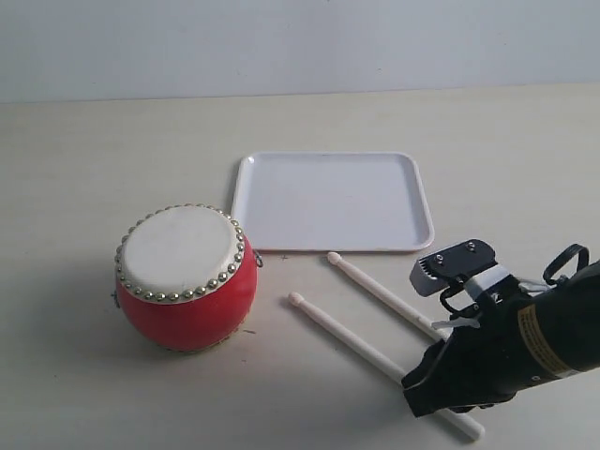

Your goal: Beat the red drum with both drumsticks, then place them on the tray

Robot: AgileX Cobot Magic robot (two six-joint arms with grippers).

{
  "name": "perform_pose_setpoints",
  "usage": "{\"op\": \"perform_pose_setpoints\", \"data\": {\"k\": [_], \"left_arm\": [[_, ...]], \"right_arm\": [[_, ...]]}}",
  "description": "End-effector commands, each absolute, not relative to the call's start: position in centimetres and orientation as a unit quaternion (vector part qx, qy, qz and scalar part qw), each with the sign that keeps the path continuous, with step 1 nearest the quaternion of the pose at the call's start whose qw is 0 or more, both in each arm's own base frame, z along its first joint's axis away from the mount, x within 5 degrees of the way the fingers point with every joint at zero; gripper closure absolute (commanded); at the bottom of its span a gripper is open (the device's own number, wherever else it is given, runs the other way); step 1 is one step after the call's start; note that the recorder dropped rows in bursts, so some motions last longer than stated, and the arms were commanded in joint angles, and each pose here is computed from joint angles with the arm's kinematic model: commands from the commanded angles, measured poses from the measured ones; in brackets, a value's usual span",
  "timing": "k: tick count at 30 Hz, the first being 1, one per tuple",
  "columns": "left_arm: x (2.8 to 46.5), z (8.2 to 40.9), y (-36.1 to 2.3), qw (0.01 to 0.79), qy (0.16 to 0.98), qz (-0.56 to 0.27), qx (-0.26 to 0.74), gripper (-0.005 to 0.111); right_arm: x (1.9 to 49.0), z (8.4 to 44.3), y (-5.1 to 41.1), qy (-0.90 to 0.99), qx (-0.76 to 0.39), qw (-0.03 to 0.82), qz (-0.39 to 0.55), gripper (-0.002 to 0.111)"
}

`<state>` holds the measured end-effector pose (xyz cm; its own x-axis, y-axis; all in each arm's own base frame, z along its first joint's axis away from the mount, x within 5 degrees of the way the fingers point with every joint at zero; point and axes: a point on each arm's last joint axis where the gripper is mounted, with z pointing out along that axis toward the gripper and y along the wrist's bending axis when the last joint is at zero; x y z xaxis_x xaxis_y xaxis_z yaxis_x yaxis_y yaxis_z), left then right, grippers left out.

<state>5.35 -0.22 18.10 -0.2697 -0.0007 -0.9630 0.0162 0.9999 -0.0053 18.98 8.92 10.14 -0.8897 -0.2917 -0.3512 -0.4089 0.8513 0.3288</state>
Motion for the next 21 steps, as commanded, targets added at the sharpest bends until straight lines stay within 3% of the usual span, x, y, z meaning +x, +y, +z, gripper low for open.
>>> {"op": "perform_pose_setpoints", "data": {"k": [1,10,21], "left_arm": [[5.33,18.17,-0.23,0.609,0.793,-0.008,0.004,0.107],[5.33,18.17,-0.23,0.609,0.793,-0.008,0.004,0.107],[5.33,18.17,-0.23,0.609,0.793,-0.008,0.004,0.107]], "right_arm": [[18.76,9.29,8.77,0.964,-0.133,0.118,0.197,0.082],[18.56,9.29,9.05,0.970,-0.038,0.086,0.225,0.102],[18.44,9.66,9.73,0.961,-0.012,0.072,0.268,0.102]]}}
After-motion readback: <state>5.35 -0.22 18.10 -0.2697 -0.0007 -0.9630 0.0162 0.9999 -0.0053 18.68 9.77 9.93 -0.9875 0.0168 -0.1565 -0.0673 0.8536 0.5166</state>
